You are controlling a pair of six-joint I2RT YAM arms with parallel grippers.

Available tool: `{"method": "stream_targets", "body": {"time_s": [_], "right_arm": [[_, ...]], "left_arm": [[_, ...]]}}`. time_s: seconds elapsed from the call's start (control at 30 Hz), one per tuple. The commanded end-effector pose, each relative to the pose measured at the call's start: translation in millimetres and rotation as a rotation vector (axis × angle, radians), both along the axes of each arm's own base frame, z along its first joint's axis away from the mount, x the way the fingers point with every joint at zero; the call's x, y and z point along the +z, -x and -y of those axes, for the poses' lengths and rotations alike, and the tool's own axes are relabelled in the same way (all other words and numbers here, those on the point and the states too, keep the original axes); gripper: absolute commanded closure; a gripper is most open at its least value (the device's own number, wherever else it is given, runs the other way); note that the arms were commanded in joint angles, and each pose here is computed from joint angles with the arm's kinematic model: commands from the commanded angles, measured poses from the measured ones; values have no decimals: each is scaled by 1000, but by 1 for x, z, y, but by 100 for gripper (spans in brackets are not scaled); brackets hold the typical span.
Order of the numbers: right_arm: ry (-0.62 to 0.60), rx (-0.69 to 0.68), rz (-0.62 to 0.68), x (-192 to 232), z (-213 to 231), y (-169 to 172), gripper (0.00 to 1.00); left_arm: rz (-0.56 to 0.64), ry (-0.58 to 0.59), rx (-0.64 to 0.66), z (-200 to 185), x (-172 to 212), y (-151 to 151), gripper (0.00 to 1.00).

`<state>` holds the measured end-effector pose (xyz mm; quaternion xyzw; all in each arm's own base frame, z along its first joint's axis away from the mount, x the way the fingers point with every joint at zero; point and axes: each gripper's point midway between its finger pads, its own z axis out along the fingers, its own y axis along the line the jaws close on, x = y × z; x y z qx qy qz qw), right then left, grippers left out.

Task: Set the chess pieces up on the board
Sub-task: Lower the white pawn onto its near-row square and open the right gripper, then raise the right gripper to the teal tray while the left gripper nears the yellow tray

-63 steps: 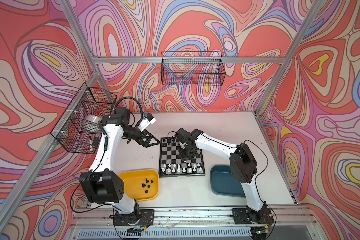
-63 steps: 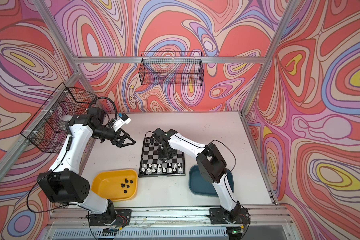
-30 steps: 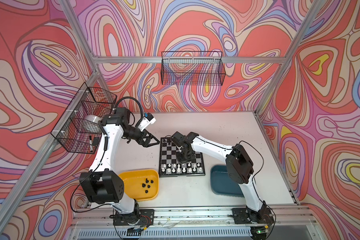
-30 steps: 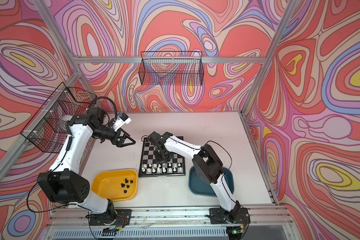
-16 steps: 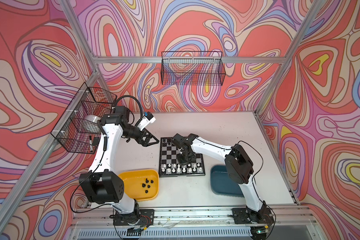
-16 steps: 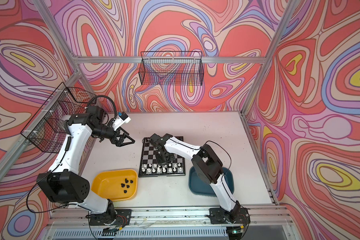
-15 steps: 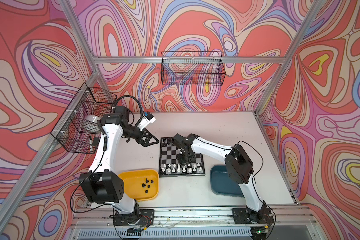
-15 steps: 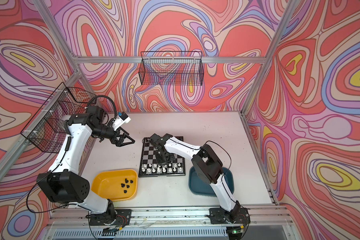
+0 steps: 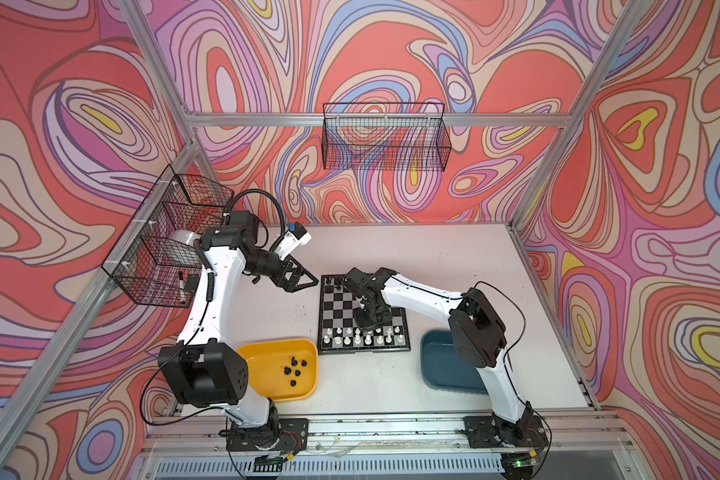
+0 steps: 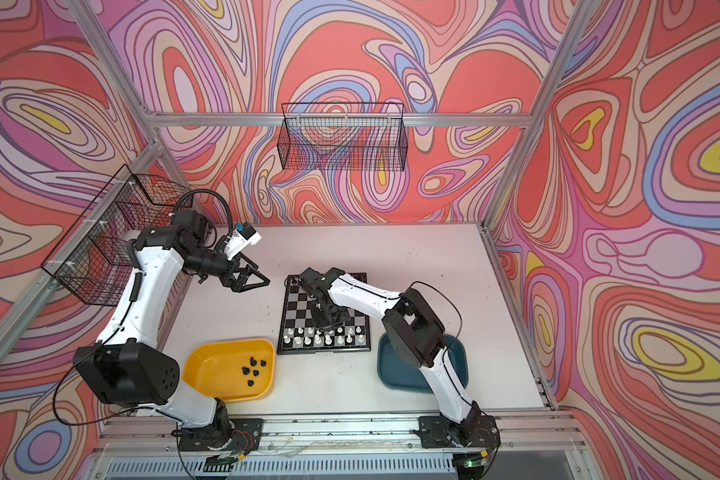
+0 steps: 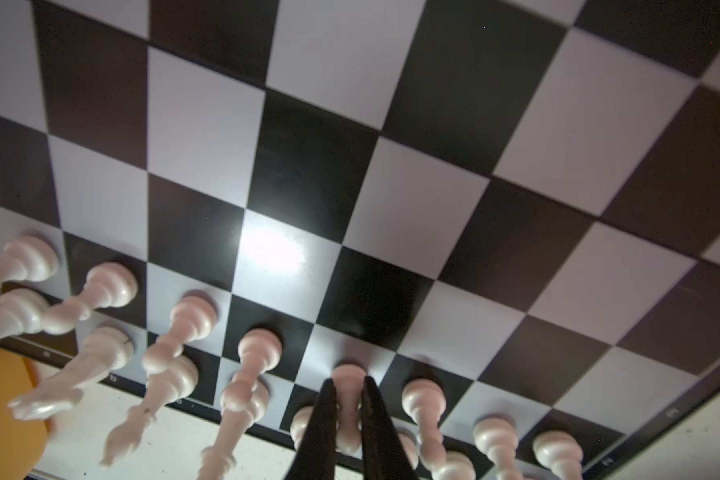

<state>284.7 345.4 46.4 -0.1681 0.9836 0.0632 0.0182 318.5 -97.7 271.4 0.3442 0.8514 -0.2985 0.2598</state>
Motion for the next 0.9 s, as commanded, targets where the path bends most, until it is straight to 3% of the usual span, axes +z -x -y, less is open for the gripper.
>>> {"method": "stream_targets", "body": {"time_s": [0.0,0.87], "right_arm": [[1,10,4,-4,-6,-1,87],[10,24,51,12,-7,-10,77]], "left_arm": [[-3,21,-15,1,5,2,9],[4,22,-9,1,8,2,9]]}}
